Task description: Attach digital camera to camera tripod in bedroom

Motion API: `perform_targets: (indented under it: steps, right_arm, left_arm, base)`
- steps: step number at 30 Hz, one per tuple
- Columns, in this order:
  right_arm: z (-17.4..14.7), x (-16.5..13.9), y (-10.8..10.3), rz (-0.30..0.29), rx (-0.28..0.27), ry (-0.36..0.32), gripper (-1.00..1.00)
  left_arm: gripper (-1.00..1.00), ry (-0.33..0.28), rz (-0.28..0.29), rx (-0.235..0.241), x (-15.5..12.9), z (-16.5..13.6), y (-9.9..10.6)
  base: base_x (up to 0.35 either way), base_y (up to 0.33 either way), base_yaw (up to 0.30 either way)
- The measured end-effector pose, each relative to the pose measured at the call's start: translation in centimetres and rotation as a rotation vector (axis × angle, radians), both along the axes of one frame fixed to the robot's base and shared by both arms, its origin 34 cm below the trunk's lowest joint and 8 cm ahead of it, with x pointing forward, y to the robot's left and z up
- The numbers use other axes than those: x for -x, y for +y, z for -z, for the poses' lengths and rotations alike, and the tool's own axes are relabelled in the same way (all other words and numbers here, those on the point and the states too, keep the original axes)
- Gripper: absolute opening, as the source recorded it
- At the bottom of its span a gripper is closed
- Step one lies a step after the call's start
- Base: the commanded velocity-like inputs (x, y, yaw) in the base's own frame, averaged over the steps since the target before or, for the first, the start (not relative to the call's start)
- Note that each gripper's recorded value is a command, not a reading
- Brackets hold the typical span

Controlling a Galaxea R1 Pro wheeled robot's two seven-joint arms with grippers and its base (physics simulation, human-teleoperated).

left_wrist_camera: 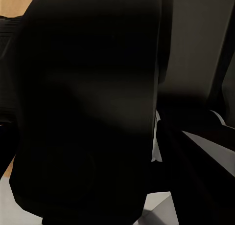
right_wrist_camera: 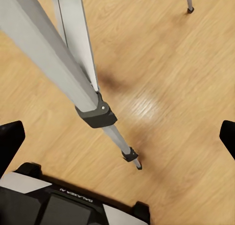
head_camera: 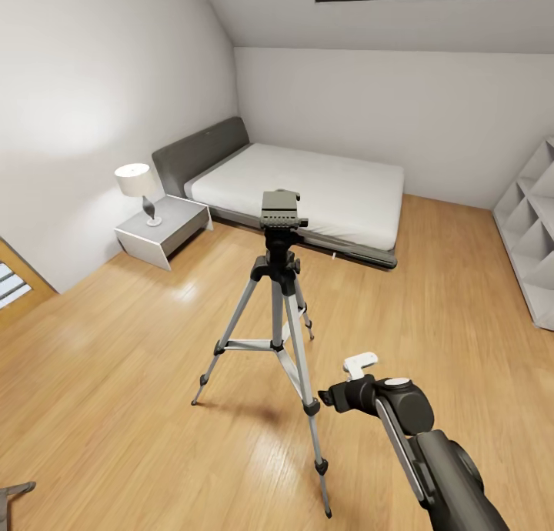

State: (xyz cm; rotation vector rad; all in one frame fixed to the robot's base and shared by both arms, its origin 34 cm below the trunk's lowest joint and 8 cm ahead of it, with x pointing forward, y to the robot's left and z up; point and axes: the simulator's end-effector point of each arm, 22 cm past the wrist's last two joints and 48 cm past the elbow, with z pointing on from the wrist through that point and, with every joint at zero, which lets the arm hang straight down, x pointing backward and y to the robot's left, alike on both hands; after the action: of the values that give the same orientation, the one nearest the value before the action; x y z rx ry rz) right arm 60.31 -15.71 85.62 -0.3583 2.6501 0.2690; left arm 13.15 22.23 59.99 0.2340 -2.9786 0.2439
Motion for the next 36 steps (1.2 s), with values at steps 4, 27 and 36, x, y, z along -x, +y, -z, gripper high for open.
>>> perform_targets:
  steps: [4, 27, 36]
  right_arm:
    - [-0.1, 0.0, 0.4, -0.002, -0.008, 0.0, 1.0]
    - [-1.1, 0.3, 5.1, -0.022, -0.111, 0.006, 1.0]
    - [-1.1, 0.3, 5.2, -0.026, -0.111, 0.006, 1.0]
  left_arm:
    - [-1.0, 0.001, 0.0, 0.0, 0.0, 0.0, 0.0]
    - [-1.0, 0.0, 0.0, 0.0, 0.0, 0.0, 0.0]
    - [-1.0, 0.0, -0.001, 0.0, 0.0, 0.0, 0.0]
  base:
    - [0.0, 0.0, 0.0]
    - [0.0, 0.0, 0.0]
    - [0.0, 0.0, 0.0]
